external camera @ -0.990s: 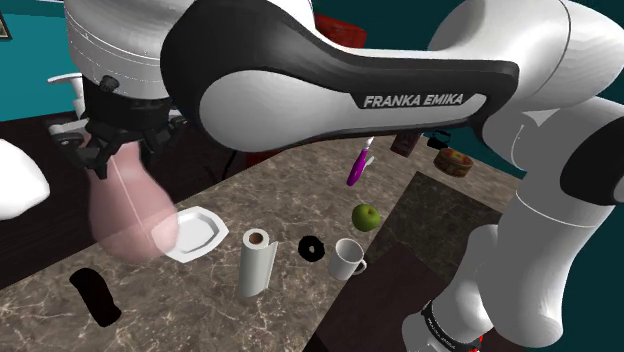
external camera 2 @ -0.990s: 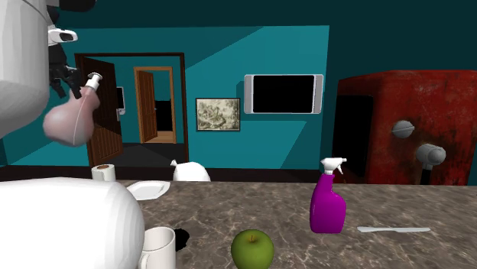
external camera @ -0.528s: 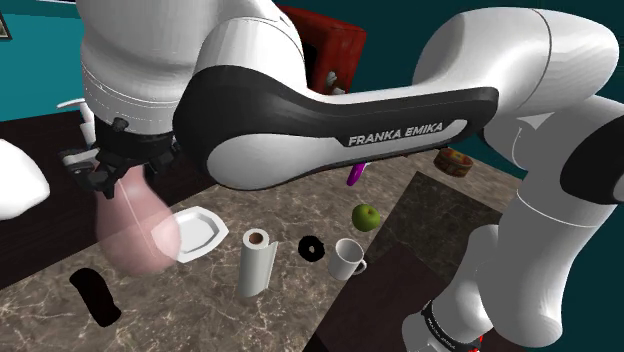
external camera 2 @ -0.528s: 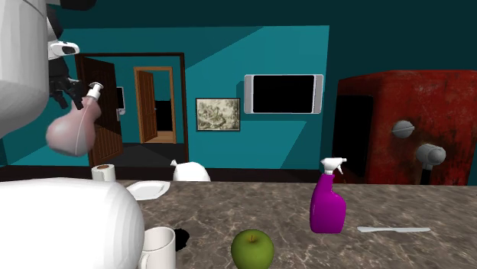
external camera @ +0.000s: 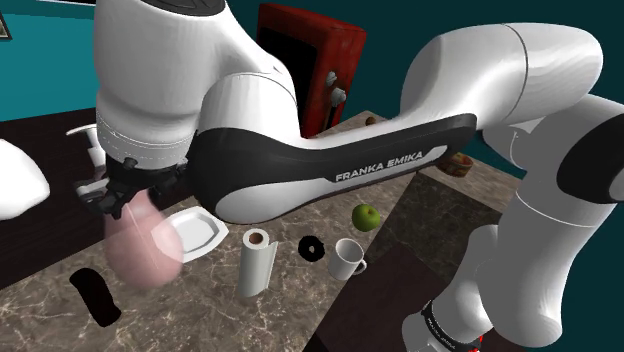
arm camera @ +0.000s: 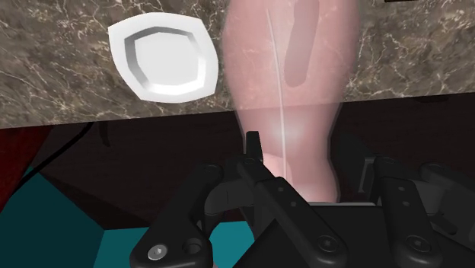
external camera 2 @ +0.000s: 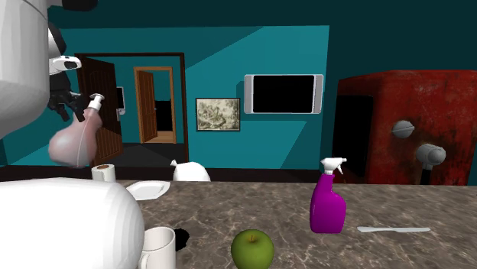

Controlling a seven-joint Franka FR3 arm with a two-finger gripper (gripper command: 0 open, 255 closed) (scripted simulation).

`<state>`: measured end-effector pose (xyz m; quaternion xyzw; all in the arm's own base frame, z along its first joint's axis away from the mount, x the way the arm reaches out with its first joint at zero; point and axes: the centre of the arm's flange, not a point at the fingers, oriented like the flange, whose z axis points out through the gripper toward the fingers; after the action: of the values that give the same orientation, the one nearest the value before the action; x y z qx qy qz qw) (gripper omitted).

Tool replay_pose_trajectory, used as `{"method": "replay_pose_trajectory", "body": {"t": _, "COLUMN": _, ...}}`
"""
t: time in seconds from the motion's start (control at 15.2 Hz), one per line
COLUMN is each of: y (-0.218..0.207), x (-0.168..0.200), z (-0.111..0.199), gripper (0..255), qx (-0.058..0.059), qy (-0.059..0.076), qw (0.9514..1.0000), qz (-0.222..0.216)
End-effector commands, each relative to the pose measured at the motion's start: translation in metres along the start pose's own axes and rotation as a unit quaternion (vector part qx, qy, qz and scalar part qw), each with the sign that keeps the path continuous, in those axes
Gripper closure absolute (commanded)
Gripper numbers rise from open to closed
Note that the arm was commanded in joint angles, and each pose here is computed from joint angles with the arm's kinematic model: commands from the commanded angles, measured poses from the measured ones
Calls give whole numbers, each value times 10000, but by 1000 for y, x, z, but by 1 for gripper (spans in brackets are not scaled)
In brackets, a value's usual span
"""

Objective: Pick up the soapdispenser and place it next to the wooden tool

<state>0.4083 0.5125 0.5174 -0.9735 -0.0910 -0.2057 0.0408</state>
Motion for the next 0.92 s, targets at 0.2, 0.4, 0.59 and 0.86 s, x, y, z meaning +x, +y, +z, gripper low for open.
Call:
{"method": "replay_pose_trajectory", "body": {"t": 0.2, "y": 1, "x": -10, "z": 22, "gripper": 255, "qx": 7, "qy": 10, "qw": 10000, "qz": 1}}
{"method": "replay_pose_trajectory", "body": {"t": 0.4, "y": 2, "x": -17, "z": 37, "gripper": 255, "qx": 7, "qy": 10, "qw": 10000, "qz": 1}}
{"method": "replay_pose_trajectory", "body": {"t": 0.59, "y": 2, "x": -23, "z": 51, "gripper": 255, "qx": 7, "qy": 10, "qw": 10000, "qz": 1}}
{"method": "replay_pose_trajectory", "body": {"t": 0.86, "y": 3, "x": -32, "z": 71, "gripper": 255, "qx": 7, "qy": 10, "qw": 10000, "qz": 1}}
